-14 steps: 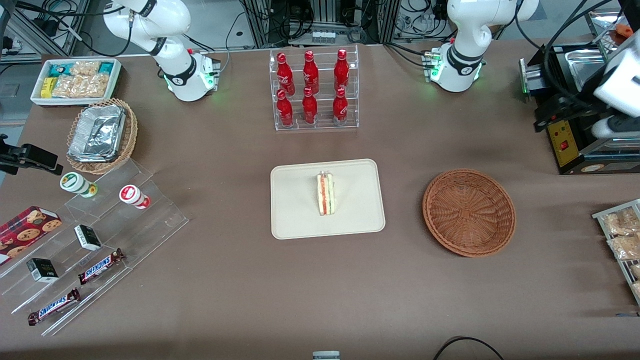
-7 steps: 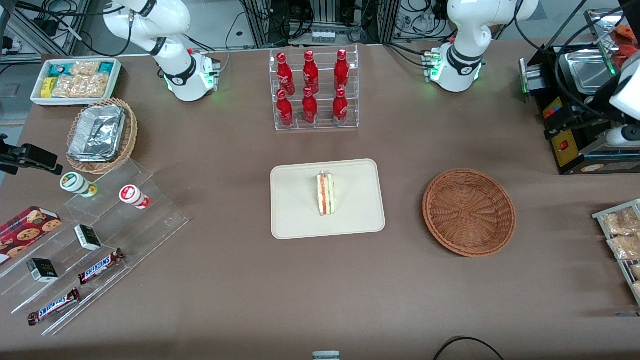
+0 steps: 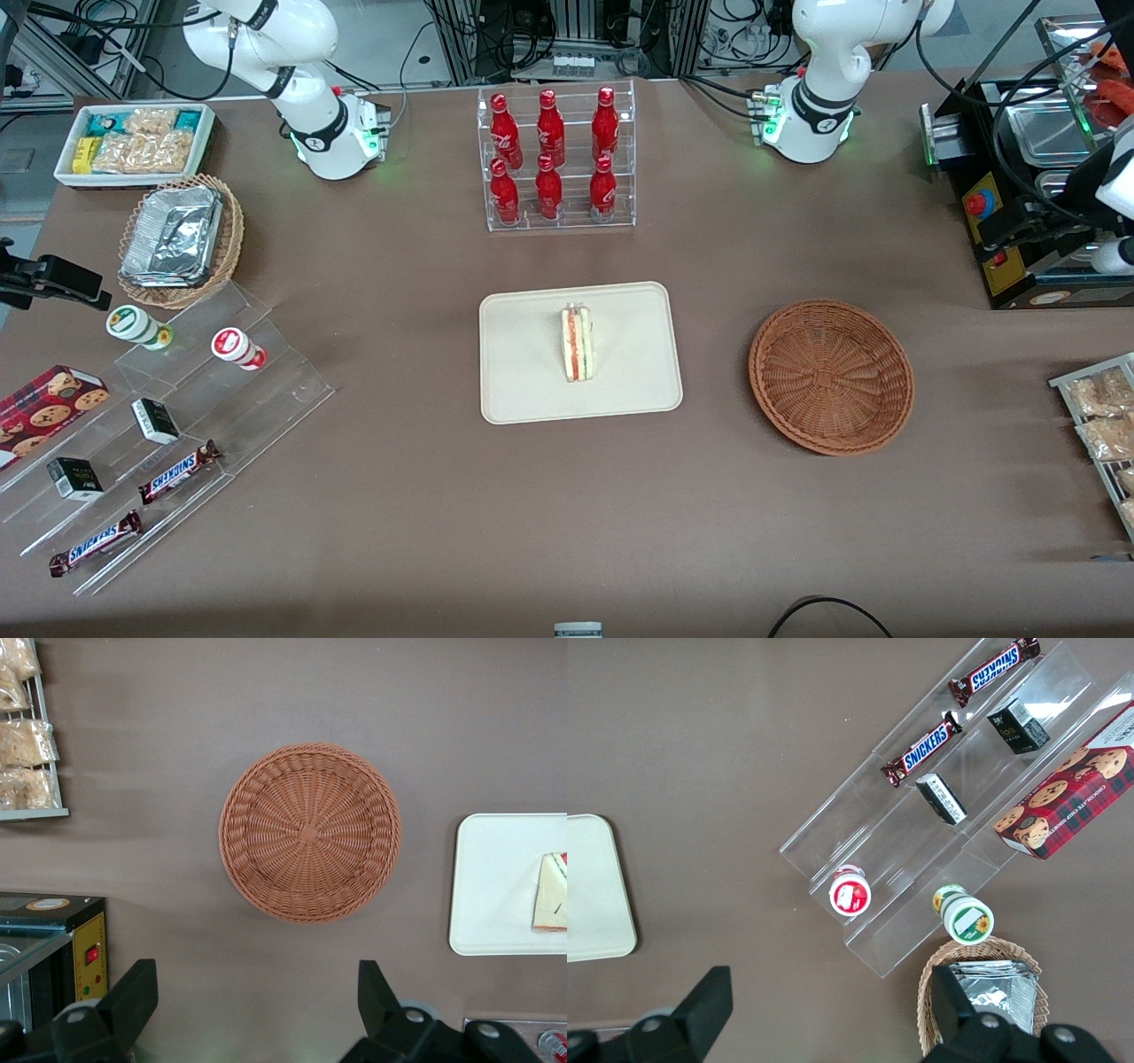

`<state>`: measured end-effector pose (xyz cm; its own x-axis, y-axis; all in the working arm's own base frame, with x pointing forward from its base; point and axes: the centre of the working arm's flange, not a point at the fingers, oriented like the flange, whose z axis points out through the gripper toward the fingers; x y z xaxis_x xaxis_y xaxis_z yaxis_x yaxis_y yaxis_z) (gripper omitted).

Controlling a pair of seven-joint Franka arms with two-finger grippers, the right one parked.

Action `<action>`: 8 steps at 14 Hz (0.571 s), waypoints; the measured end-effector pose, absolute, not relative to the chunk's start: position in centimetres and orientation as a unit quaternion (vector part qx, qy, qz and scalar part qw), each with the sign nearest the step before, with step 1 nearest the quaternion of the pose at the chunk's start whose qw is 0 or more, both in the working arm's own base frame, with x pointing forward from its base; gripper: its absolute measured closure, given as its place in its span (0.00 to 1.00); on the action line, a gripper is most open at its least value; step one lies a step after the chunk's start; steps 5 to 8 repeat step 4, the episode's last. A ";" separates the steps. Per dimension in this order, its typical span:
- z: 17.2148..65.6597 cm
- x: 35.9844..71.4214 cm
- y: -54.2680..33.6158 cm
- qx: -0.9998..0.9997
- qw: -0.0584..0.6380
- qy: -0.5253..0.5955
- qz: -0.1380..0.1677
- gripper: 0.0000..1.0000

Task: Place sandwich from basket to tray

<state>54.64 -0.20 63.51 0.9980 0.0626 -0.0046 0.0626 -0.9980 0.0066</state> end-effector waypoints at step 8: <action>63.6 54.9 0.9 1.000 0.003 0.025 -0.001 0.00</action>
